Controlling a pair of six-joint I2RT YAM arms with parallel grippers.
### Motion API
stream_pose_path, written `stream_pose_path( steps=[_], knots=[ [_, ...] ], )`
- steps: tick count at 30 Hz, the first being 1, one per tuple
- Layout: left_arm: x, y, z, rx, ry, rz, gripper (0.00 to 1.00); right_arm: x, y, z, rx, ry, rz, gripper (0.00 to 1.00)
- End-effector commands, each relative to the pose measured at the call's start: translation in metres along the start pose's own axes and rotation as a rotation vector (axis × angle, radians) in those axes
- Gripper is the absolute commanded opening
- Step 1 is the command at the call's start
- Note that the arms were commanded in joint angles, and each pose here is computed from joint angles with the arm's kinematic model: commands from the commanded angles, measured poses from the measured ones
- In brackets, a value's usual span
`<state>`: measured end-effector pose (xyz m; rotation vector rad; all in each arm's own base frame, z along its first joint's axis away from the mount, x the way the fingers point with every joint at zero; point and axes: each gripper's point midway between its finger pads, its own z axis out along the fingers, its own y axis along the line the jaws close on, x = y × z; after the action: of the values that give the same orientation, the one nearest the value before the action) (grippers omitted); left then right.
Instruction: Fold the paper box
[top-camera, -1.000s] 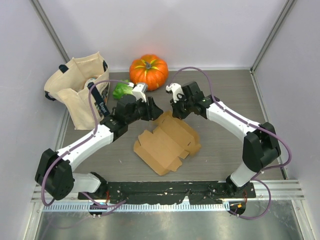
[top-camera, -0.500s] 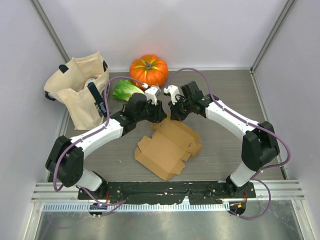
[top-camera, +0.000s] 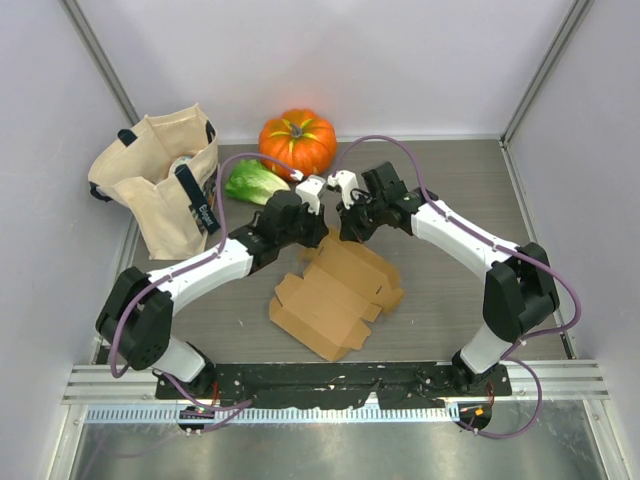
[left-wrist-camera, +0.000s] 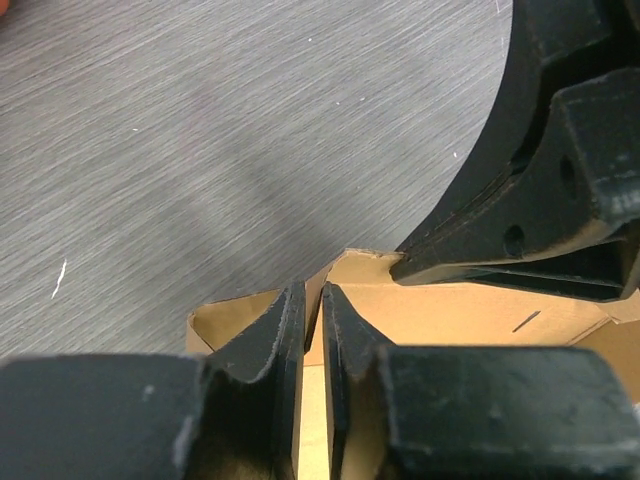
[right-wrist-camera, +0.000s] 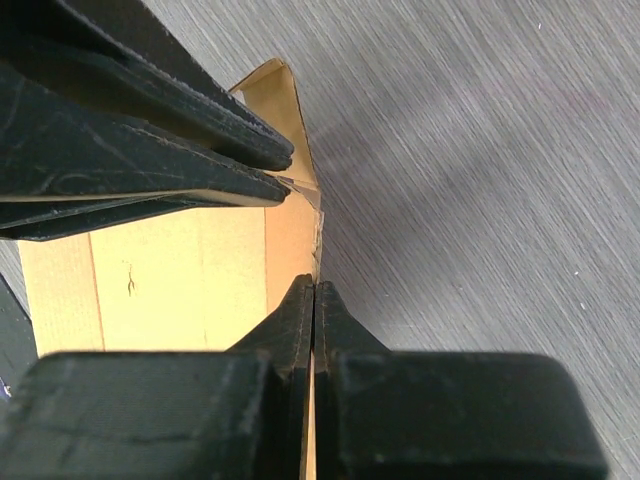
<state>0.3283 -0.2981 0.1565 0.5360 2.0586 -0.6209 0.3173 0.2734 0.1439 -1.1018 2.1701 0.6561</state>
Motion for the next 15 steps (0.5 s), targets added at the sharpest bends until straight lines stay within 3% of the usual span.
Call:
stream_pose_path(
  steps=[1, 4, 5, 7, 10, 11, 15],
  knots=[
    [-0.01, 0.0, 0.002, -0.032, -0.042, 0.069, 0.11, -0.037, 0.003, -0.015, 0.014, -0.102, -0.016, 0.01],
    [-0.017, 0.013, 0.0, -0.116, -0.1, 0.062, 0.08, -0.045, -0.014, -0.017, 0.136, -0.131, 0.12, 0.14],
    [-0.025, 0.016, -0.001, -0.145, -0.141, 0.045, 0.08, -0.048, -0.017, -0.022, 0.165, -0.144, 0.151, 0.29],
    [-0.025, 0.022, -0.003, -0.176, -0.173, 0.019, 0.0, -0.056, -0.017, -0.03, 0.196, -0.17, 0.245, 0.42],
    [-0.03, 0.031, -0.007, -0.229, -0.227, -0.032, 0.0, -0.064, -0.034, -0.058, 0.358, -0.226, 0.404, 0.55],
    [-0.032, 0.032, -0.008, -0.239, -0.248, -0.047, 0.0, -0.056, -0.051, -0.072, 0.493, -0.225, 0.474, 0.63],
    [-0.034, 0.049, -0.016, -0.34, -0.306, -0.138, 0.0, -0.065, -0.061, -0.113, 0.652, -0.349, 0.735, 0.73]
  ],
)
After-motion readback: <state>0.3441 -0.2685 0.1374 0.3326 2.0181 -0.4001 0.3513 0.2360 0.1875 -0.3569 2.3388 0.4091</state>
